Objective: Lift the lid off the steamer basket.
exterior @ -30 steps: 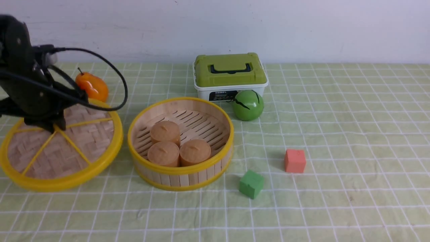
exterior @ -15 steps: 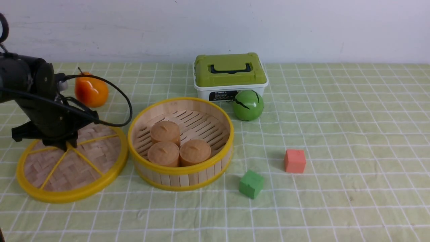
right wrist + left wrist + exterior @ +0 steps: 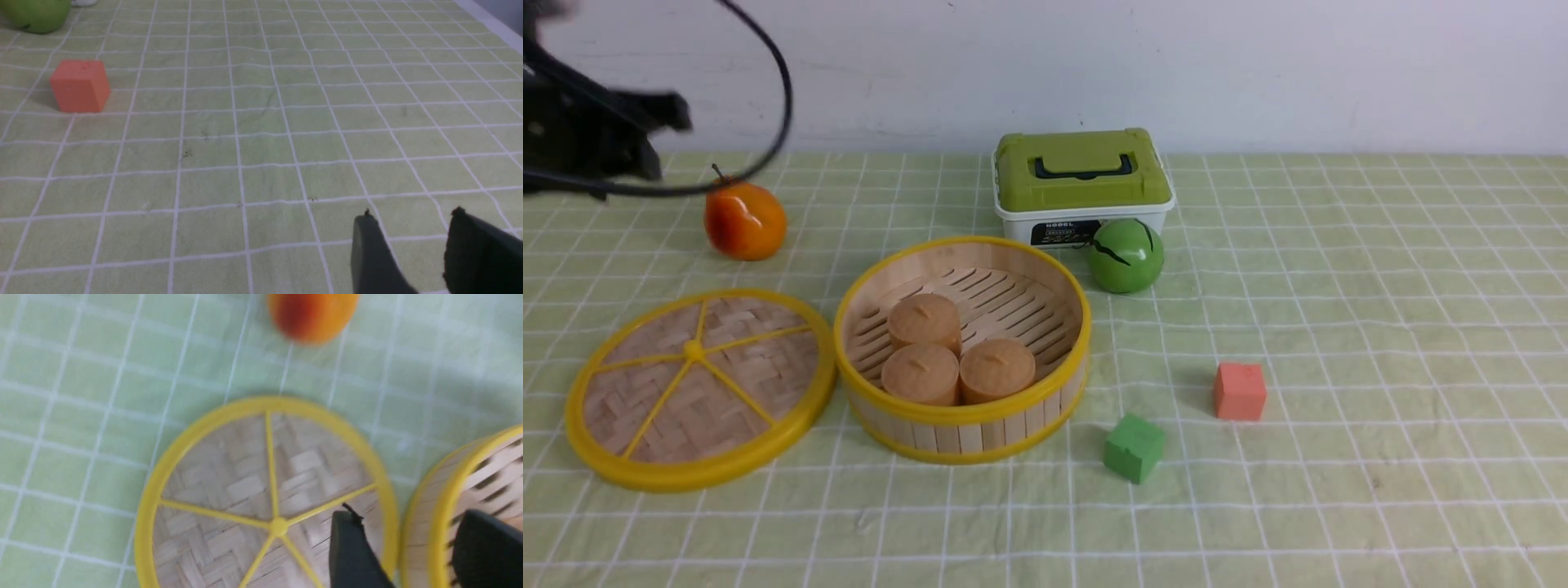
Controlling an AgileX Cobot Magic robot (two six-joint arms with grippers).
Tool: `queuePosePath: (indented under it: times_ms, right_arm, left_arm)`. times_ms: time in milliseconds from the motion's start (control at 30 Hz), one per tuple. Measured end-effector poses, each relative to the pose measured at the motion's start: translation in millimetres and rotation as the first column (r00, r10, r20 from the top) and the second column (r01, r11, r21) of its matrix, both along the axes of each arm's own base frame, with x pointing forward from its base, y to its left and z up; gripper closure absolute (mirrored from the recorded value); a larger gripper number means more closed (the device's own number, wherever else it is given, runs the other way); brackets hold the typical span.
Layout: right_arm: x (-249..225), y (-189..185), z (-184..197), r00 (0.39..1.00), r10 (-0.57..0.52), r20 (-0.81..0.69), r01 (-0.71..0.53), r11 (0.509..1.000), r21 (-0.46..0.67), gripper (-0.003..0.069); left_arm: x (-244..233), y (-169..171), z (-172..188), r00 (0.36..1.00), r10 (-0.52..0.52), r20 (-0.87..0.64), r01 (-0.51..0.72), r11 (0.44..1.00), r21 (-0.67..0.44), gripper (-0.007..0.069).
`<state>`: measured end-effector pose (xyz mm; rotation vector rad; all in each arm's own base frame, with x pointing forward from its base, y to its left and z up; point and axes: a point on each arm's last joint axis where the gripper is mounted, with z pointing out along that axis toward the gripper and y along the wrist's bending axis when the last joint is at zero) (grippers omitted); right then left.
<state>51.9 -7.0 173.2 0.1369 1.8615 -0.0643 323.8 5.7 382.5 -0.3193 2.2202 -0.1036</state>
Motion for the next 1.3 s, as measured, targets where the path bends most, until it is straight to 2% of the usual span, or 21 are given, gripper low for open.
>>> queuePosePath:
  times_ms: [33,67,100,133,167,300,400,533,667,833,1100,1200,1300]
  right_arm:
    - [0,0,0,1.0,0.0,0.0,0.0,1.0,0.0,0.0418]
    - [0,0,0,1.0,0.0,0.0,0.0,1.0,0.0,0.0418]
    - [0,0,0,1.0,0.0,0.0,0.0,1.0,0.0,0.0418]
    - [0,0,0,1.0,0.0,0.0,0.0,1.0,0.0,0.0418]
    - [0,0,0,1.0,0.0,0.0,0.0,1.0,0.0,0.0418]
    - [0,0,0,1.0,0.0,0.0,0.0,1.0,0.0,0.0418]
    - [0,0,0,1.0,0.0,0.0,0.0,1.0,0.0,0.0418]
    - [0,0,0,1.0,0.0,0.0,0.0,1.0,0.0,0.0418]
    - [0,0,0,1.0,0.0,0.0,0.0,1.0,0.0,0.0418]
    - [0,0,0,1.0,0.0,0.0,0.0,1.0,0.0,0.0418]
    - [0,0,0,1.0,0.0,0.0,0.0,1.0,0.0,0.0418]
    - [0,0,0,1.0,0.0,0.0,0.0,1.0,0.0,0.0418]
    - [0,0,0,1.0,0.0,0.0,0.0,1.0,0.0,0.0418]
  left_arm:
    - [-32,0,38,0.991,-0.006,0.135,0.005,1.0,0.006,0.0436]
    - [-58,-1,63,0.972,-0.012,0.234,0.009,1.0,0.015,0.0493]
    - [-62,-1,67,0.968,-0.013,0.25,0.01,1.0,0.017,0.0504]
    - [-94,-1,91,0.936,-0.025,0.351,0.014,0.999,0.035,0.0584]
    - [-121,-2,107,0.904,-0.041,0.425,0.017,0.998,0.061,0.0631]
    - [-181,-3,117,0.846,-0.079,0.527,0.021,0.993,0.116,0.0638]
    - [-233,-6,89,0.806,-0.107,0.582,0.042,0.991,0.124,0.0638]
    - [-257,-10,31,0.793,-0.119,0.597,0.082,0.993,0.088,0.0638]
    - [-270,-15,-38,0.813,-0.128,0.567,0.137,0.99,0.027,0.0638]
    - [-271,-19,-94,0.847,-0.176,0.503,0.187,0.982,0.029,0.0638]
    - [-265,-20,-138,0.898,-0.194,0.394,0.205,0.979,0.015,0.0638]
    - [-264,-19,-141,0.902,-0.202,0.381,0.201,0.979,0.043,0.0638]
    - [-268,-19,-143,0.882,-0.266,0.388,0.237,0.964,0.124,0.0638]
